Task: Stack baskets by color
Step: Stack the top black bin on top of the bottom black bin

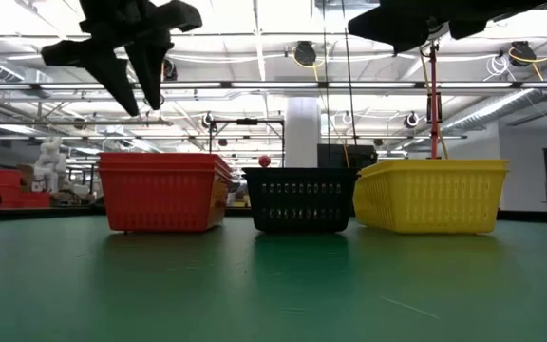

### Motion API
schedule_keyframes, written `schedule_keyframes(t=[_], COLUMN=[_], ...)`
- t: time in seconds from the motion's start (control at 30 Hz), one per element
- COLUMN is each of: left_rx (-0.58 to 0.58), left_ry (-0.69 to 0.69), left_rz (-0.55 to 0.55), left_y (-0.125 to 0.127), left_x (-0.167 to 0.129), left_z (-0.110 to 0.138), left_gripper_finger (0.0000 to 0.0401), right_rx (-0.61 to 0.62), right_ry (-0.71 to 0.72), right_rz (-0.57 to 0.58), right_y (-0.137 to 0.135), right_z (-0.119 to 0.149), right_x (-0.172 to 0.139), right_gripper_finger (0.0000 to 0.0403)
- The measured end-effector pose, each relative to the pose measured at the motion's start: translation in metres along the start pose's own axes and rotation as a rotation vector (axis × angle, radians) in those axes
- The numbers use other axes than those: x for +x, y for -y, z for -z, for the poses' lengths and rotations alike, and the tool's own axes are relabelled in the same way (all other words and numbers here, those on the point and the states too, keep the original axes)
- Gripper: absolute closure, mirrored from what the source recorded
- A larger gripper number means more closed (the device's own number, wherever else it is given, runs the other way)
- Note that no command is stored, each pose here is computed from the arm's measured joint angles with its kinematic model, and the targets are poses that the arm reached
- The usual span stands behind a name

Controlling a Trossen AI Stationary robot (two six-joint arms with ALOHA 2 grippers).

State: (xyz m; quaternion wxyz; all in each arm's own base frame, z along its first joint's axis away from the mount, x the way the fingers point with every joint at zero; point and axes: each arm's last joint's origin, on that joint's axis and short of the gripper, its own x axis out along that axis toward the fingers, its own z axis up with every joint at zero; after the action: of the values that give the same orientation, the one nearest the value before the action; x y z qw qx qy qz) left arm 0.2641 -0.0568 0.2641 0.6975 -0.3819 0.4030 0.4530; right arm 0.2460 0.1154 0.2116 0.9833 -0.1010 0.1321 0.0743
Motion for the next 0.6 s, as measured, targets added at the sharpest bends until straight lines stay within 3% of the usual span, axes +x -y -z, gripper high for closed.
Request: schedule_keyframes(t=[0.33, 0.6], left_rx=[0.556, 0.804], left_ry=[0.038, 0.245], left_rz=[0.059, 0.087], left_y=[0.005, 0.015], left_x=[-0.002, -0.011], left_z=[-0.002, 0.006], left_gripper_finger=[0.0256, 0.0256], right_rx=[0.049, 0.119], right_ry=[-0.001, -0.004], right_rz=[0.016, 0.099], right_y=[0.001, 0.006], right_z=[0.000, 0.001], right_x=[0.000, 0.001], right_gripper_finger=[0.0154, 0.0154])
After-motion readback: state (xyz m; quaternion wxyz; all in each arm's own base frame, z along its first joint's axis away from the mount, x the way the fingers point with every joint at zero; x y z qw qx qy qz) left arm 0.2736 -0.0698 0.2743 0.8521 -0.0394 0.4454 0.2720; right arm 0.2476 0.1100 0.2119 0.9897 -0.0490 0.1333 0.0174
